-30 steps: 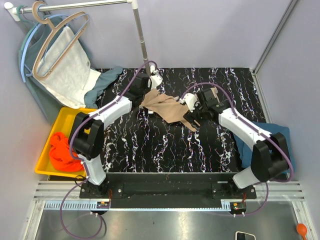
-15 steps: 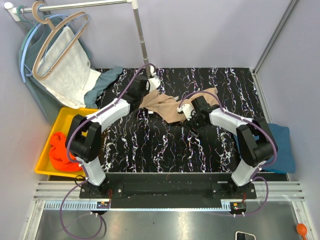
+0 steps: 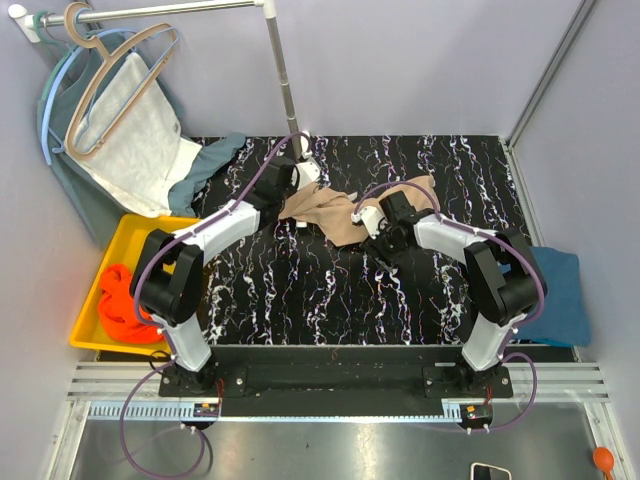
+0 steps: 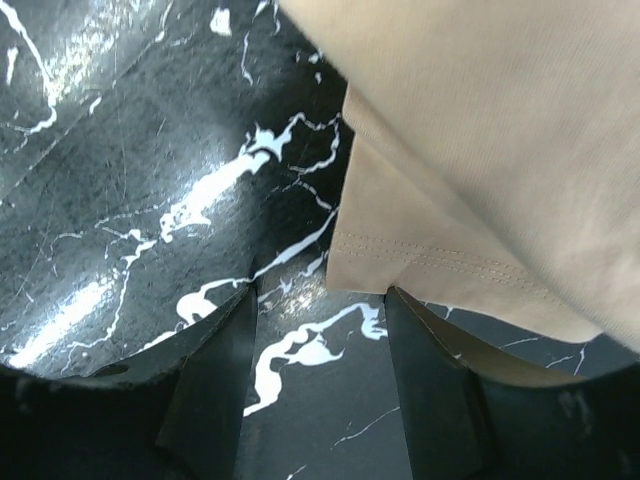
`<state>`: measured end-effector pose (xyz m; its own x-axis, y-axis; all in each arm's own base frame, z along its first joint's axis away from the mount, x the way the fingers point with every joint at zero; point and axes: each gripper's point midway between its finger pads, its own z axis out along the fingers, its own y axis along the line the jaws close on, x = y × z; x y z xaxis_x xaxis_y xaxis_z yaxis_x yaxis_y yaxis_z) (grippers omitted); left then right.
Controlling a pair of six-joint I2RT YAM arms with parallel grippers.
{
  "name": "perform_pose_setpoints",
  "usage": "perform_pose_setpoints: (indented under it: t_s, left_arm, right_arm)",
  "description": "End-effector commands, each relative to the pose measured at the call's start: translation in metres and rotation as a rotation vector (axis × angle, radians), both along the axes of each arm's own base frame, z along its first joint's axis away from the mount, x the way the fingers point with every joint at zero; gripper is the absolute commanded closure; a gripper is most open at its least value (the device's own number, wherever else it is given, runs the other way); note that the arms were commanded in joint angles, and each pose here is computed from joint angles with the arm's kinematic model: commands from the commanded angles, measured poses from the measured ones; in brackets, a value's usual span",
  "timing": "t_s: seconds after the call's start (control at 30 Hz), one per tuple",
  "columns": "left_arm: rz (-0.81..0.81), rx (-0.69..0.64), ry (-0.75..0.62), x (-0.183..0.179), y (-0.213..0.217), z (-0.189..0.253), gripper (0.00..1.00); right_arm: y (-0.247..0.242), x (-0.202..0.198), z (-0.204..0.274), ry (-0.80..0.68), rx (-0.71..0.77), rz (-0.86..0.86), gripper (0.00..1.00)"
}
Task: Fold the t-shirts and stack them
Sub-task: Flatten the tshirt out
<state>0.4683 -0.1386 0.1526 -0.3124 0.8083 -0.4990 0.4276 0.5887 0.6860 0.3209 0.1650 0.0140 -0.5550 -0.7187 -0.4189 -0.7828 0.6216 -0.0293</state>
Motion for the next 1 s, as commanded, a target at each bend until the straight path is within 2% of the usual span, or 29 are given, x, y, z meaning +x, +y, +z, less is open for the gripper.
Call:
perform_pose_setpoints:
  t_s: [0.0, 0.37, 0.97]
  left_arm:
    - [0.017, -0.028, -0.100, 0.004, 0.003, 0.032, 1.00]
    - [0.013, -0.027, -0.099, 0.002, 0.003, 0.031, 1.00]
    - [0.020, -0.027, -0.095, 0.002, 0.004, 0.026, 1.00]
  right_arm:
    - [0.005, 0.015, -0.004, -0.035, -0.005, 0.019, 0.39]
    - [0.003, 0.020, 0.018, -0.090, -0.003, 0.015, 0.35]
    - [0.004, 0.036, 0.026, -0.131, -0.030, 0.037, 0.32]
